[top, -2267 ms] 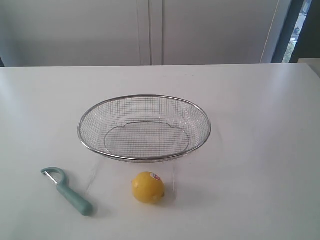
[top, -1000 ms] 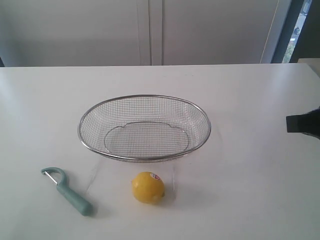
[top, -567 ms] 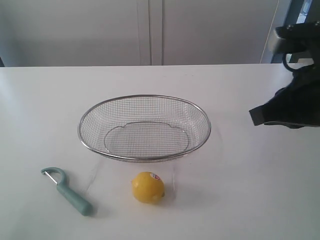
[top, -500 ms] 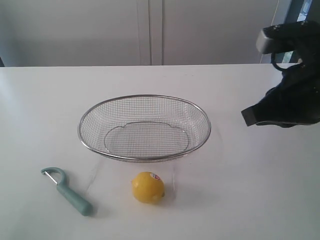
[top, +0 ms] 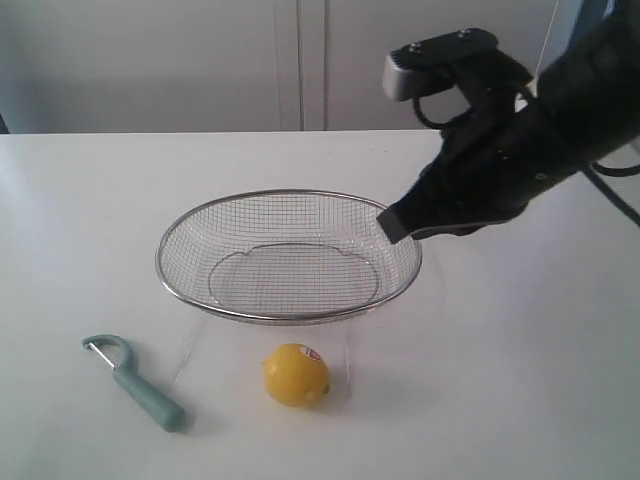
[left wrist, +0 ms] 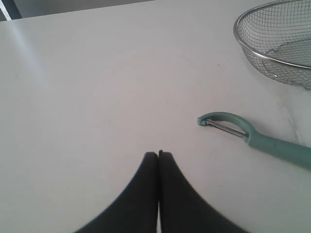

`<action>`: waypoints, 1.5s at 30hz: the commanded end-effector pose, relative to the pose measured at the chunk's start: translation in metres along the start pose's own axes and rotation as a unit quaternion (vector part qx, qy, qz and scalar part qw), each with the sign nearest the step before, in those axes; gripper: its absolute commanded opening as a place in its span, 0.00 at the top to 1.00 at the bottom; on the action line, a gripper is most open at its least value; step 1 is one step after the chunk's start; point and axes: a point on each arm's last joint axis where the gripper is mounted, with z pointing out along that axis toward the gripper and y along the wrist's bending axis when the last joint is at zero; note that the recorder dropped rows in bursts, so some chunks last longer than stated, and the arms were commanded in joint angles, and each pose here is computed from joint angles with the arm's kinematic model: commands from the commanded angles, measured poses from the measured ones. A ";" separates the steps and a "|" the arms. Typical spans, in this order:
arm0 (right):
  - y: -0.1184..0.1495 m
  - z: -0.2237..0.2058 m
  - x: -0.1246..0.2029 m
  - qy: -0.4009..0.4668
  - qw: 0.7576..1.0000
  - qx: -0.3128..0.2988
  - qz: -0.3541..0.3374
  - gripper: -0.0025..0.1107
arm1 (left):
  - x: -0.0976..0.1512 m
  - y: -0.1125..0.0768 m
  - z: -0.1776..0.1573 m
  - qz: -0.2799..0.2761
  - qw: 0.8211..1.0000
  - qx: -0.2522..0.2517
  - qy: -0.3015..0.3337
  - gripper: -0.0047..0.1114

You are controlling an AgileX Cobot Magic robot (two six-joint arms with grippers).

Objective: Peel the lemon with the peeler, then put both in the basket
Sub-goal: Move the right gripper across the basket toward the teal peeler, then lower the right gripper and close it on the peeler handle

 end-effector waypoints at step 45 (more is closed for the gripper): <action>0.178 0.159 -0.061 0.066 0.965 -0.132 -0.216 0.51 | 0.001 0.000 0.000 -0.001 1.000 0.001 -0.001 0.96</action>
